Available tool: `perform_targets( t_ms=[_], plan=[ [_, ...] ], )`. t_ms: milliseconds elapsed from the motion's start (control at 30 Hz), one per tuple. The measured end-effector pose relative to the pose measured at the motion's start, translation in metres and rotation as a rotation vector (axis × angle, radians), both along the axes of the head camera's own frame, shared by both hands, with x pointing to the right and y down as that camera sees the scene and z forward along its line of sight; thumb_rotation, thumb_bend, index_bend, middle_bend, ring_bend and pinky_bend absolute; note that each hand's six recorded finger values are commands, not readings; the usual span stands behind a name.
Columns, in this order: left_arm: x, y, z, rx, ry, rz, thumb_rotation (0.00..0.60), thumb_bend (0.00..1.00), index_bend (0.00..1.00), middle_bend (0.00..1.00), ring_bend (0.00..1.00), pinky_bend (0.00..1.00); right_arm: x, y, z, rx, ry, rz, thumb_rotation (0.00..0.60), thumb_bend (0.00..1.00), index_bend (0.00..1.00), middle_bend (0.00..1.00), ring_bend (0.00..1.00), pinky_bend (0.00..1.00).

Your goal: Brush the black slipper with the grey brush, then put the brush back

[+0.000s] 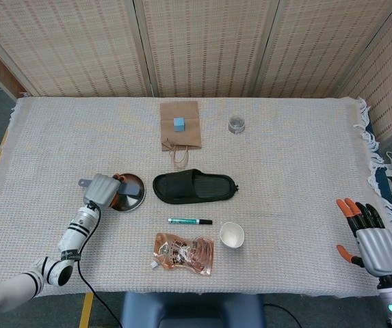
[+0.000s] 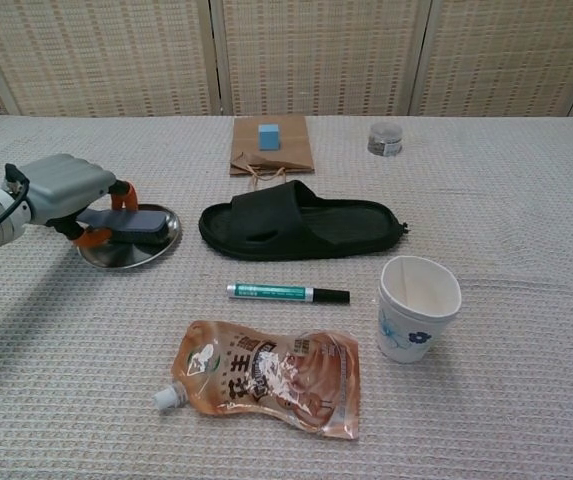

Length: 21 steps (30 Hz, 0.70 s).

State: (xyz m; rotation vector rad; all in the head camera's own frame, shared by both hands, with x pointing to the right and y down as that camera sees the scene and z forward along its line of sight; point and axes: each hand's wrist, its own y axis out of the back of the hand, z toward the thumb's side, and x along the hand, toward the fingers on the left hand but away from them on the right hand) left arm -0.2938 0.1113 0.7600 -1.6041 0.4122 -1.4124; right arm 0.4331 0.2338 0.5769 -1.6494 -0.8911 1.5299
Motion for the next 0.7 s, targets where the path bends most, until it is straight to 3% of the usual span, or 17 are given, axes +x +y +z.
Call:
perform_targets(
  t_ms=[367,567,700],
  plan=[
    [0.003,0.002,-0.013,0.035,0.052,0.005,0.600,0.46,0.50,0.55,0.75,1.00,-0.009,-0.007,0.013,0.013,-0.011,-0.042,0.600,0.17,0.00,0.00,0.00,0.00],
    [0.014,-0.007,-0.025,0.053,0.086,-0.010,0.600,0.46,0.50,0.55,0.75,1.00,-0.034,-0.030,0.029,0.041,-0.056,-0.139,0.600,0.31,0.00,0.00,0.00,0.00],
    [0.018,-0.012,-0.027,0.052,0.091,-0.016,0.600,0.46,0.49,0.55,0.75,1.00,-0.047,-0.043,0.038,0.039,-0.072,-0.178,0.600,0.53,0.10,0.00,0.00,0.00]
  ],
)
